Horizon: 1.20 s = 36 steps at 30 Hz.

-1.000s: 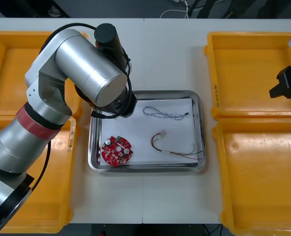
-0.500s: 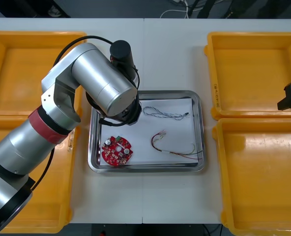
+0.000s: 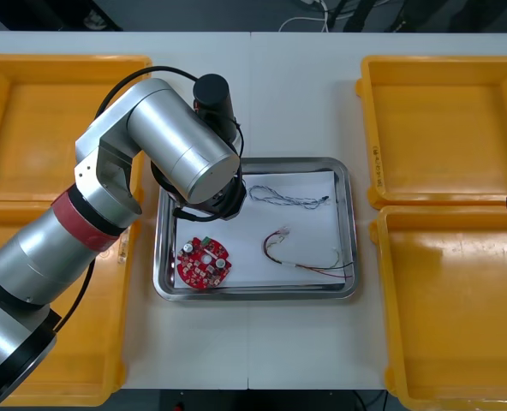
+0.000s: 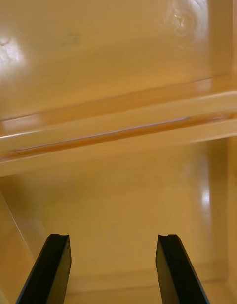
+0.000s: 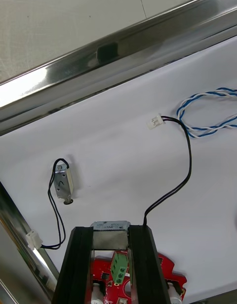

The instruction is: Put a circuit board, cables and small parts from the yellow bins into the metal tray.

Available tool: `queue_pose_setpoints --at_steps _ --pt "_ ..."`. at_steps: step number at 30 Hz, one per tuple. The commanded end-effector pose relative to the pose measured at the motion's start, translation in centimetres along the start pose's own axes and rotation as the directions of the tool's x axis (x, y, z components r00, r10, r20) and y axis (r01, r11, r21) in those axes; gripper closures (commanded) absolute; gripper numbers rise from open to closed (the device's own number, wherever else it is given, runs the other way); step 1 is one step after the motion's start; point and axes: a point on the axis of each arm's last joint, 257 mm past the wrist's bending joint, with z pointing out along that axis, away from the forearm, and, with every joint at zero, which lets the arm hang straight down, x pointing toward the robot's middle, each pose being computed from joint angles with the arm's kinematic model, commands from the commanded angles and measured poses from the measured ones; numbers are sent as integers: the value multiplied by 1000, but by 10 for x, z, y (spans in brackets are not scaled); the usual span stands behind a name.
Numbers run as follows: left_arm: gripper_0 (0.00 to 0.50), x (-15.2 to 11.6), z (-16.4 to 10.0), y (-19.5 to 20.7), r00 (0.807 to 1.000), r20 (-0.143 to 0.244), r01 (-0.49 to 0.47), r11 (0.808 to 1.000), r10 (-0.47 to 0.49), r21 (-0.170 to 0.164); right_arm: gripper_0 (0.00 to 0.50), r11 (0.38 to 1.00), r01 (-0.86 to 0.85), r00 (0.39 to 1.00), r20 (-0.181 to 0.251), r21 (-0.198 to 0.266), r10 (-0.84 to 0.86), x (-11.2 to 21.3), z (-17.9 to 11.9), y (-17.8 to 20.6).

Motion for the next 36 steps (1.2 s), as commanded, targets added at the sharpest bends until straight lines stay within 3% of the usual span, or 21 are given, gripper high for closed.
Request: queue_pose_setpoints --at_steps 1,3,4,19,29,36 --pt "156 -22 -14 6 997 58 49 999 -48 -21 0 999 -20 999 27 46 19 2 -15 -24" --pt "40 -22 -14 6 997 59 46 999 -45 -23 0 998 -21 1000 20 52 20 6 -13 -26" --pt "19 -23 -14 7 997 60 47 999 -45 -25 0 998 -20 1000 20 56 19 7 -13 -27" --pt "2 -24 -15 10 996 66 57 998 -56 -28 0 997 38 999 20 71 -40 18 -11 -25" --pt "0 -33 -29 12 991 84 101 995 -102 12 0 997 48 997 59 60 -51 15 1 -24" --pt "0 -24 -49 18 990 80 117 992 -120 37 0 997 62 993 99 51 -67 8 4 -22"
